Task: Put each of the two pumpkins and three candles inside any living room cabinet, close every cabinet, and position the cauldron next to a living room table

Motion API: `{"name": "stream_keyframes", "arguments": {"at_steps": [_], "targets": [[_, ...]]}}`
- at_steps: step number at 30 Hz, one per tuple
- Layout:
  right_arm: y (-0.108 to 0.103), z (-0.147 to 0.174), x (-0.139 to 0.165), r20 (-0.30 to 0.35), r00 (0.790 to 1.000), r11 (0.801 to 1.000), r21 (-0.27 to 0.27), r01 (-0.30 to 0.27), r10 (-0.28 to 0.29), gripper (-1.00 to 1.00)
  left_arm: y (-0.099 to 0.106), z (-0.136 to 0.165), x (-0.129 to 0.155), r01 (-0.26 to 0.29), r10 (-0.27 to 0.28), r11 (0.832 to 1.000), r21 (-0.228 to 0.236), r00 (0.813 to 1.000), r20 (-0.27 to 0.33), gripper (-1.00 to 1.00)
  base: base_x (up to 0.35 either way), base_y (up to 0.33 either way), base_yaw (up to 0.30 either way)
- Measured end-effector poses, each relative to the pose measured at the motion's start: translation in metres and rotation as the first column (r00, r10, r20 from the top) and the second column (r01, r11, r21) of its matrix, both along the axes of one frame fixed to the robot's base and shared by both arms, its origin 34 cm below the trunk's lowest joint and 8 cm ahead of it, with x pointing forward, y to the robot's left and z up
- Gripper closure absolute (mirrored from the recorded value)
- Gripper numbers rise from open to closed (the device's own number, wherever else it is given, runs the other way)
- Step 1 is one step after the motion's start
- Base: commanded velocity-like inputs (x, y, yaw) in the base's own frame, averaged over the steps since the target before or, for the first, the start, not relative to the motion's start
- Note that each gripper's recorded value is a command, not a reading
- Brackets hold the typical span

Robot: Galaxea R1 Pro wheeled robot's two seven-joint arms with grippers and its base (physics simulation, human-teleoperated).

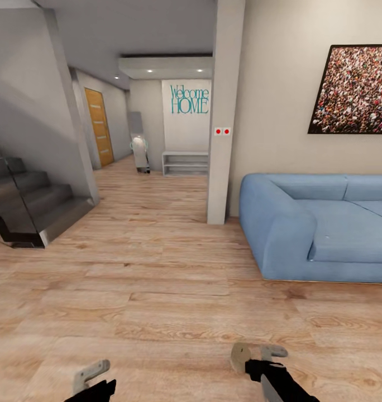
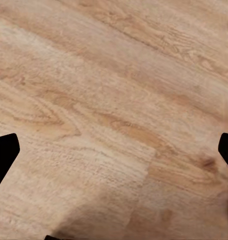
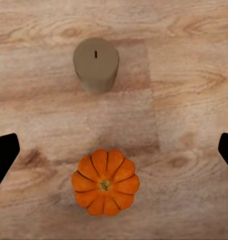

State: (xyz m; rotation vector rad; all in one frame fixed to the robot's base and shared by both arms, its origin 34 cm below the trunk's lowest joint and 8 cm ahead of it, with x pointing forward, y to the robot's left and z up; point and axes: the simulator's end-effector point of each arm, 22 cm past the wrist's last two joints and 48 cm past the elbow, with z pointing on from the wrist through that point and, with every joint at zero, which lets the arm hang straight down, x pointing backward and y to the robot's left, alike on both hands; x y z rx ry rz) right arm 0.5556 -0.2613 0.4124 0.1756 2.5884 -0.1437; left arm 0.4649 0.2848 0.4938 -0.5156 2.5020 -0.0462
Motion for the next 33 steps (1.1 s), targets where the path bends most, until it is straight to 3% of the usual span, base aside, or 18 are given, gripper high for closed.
{"name": "stream_keyframes", "arguments": {"at_steps": [4,8,10,13,14,15,17,18,19,21,29,33], "targets": [[0.001,0.002,0.002,-0.047,0.999,1.0,0.0,-0.013,0.013,-1.0,-0.01,0.023,0.009,0.036,-0.036,0.999,-0.018,0.999,0.015,-1.0,0.0,0.0,0.0],[0.002,0.009,0.01,-0.107,0.994,1.0,0.002,-0.03,0.03,-1.0,-0.04,0.042,0.025,0.131,-0.135,0.989,-0.073,0.989,-0.053,-1.0,0.0,0.0,0.0],[0.003,0.01,0.01,-0.135,0.99,0.999,0.005,-0.036,0.037,-1.0,-0.044,0.049,0.035,0.145,-0.15,0.986,-0.076,0.987,-0.062,-1.0,0.0,0.0,0.0],[0.005,0.019,0.016,-0.191,0.98,0.999,0.014,-0.048,0.049,-1.0,-0.031,0.06,0.071,0.108,-0.108,0.994,-0.003,0.989,-0.102,-1.0,0.0,0.0,0.0],[0.005,0.023,0.019,-0.232,0.972,0.999,0.023,-0.045,0.049,-1.0,-0.026,0.054,0.093,0.081,-0.077,0.996,0.022,0.984,-0.162,-1.0,0.0,0.0,0.0],[0.005,0.024,0.019,-0.258,0.965,0.999,0.029,-0.04,0.046,-1.0,-0.031,0.048,0.109,0.073,-0.071,0.997,-0.001,0.978,-0.198,-1.0,0.0,0.0,0.0],[0.001,0.026,0.021,-0.309,0.951,0.999,0.041,-0.016,0.028,-1.0,-0.057,0.029,0.133,0.038,-0.08,0.99,-0.132,0.942,-0.325,-1.0,0.0,0.0,0.0],[0.0,0.027,0.021,-0.318,0.948,0.999,0.045,-0.009,0.022,-1.0,-0.067,0.032,0.141,0.024,-0.086,0.983,-0.182,0.936,-0.341,-1.0,0.0,0.0,0.0],[-0.001,0.027,0.021,-0.325,0.946,0.999,0.048,-0.003,0.018,-1.0,-0.079,0.04,0.152,0.016,-0.095,0.973,-0.23,0.936,-0.338,-1.0,0.0,0.0,0.0],[0.0,0.027,0.022,-0.327,0.945,0.999,0.054,0.0,0.017,-1.0,-0.086,0.056,0.168,0.021,-0.101,0.966,-0.256,0.947,-0.305,-1.0,0.0,0.0,0.0],[0.002,0.019,0.022,-0.325,0.946,0.998,0.06,-0.003,0.023,-1.0,-0.093,0.079,0.191,0.058,-0.116,0.966,-0.25,0.968,-0.221,-1.0,0.0,0.0,0.0],[0.001,0.011,0.022,-0.316,0.948,0.998,0.062,-0.002,0.022,-1.0,-0.087,0.08,0.195,0.051,-0.096,0.975,-0.217,0.974,-0.204,-1.0,0.0,0.0,0.0]]}}
